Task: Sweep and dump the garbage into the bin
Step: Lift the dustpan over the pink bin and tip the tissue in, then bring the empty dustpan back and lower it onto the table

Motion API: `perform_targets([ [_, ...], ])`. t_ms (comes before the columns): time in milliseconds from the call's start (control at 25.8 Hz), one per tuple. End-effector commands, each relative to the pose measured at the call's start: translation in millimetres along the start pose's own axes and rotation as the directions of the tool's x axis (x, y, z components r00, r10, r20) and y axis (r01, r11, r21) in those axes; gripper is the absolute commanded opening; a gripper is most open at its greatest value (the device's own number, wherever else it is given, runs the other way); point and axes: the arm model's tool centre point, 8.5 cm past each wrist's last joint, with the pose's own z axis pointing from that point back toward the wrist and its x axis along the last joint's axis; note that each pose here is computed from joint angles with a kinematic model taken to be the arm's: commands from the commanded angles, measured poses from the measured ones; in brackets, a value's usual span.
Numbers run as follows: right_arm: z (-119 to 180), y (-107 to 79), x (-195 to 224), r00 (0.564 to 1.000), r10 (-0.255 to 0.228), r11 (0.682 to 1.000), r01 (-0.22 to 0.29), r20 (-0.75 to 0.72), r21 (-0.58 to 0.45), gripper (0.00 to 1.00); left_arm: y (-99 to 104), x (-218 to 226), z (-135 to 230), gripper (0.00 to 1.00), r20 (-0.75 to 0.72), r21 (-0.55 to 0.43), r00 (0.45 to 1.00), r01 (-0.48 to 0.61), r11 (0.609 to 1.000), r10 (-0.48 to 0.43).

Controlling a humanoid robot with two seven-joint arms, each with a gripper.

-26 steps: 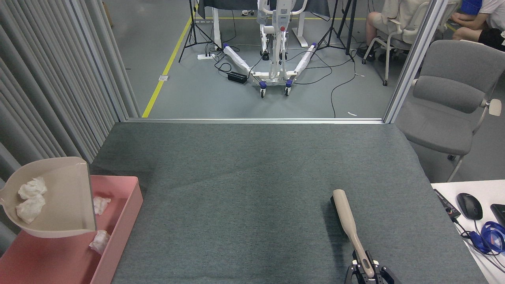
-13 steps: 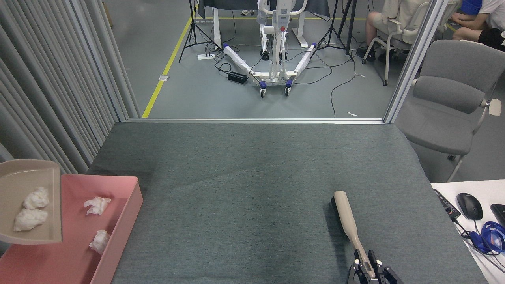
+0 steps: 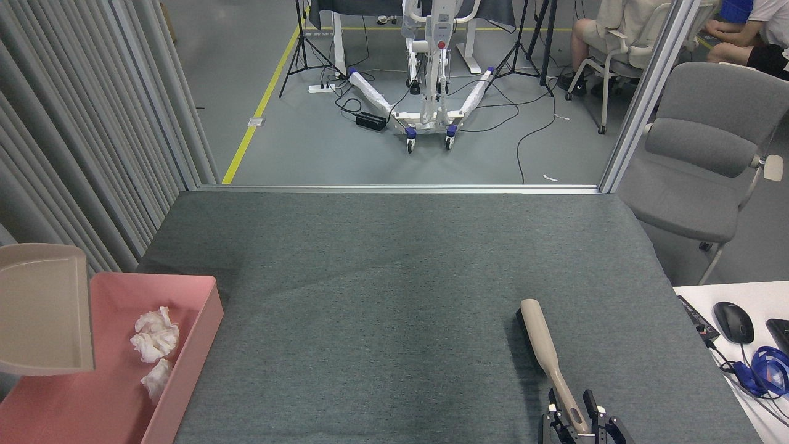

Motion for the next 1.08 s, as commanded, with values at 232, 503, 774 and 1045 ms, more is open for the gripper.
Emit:
perform_targets([
  [232,-0.5,-5.7,2.1,1.0,-0.003,1.0,0.003,0.002,-0.018,0.62,-57.0,71.7,-6.6,0.0,0.117,-0.044,0.914,-0.385,0.922,0.388],
  [503,-3.2,-20.4,3.7,1.0,-0.005,0.998,0.005,0.008,-0.068,0.67,-157.0,127.5,26.2,0.0,0.091,-0.182,0.783,-0.594,0.783,0.615],
  [774,-2.7,-27.6,7.3,1.0,-0.014,0.993,0.015,0.012,-0.115,0.96,-224.9,158.6,57.9,0.0,0.038,-0.266,0.726,-0.655,0.707,0.687],
  [1045,-2.8,-27.8,9.3,1.0,-0.018,0.993,0.02,0.018,-0.114,0.97,-271.9,193.9,80.2,0.0,0.057,-0.345,0.803,-0.542,0.766,0.594],
])
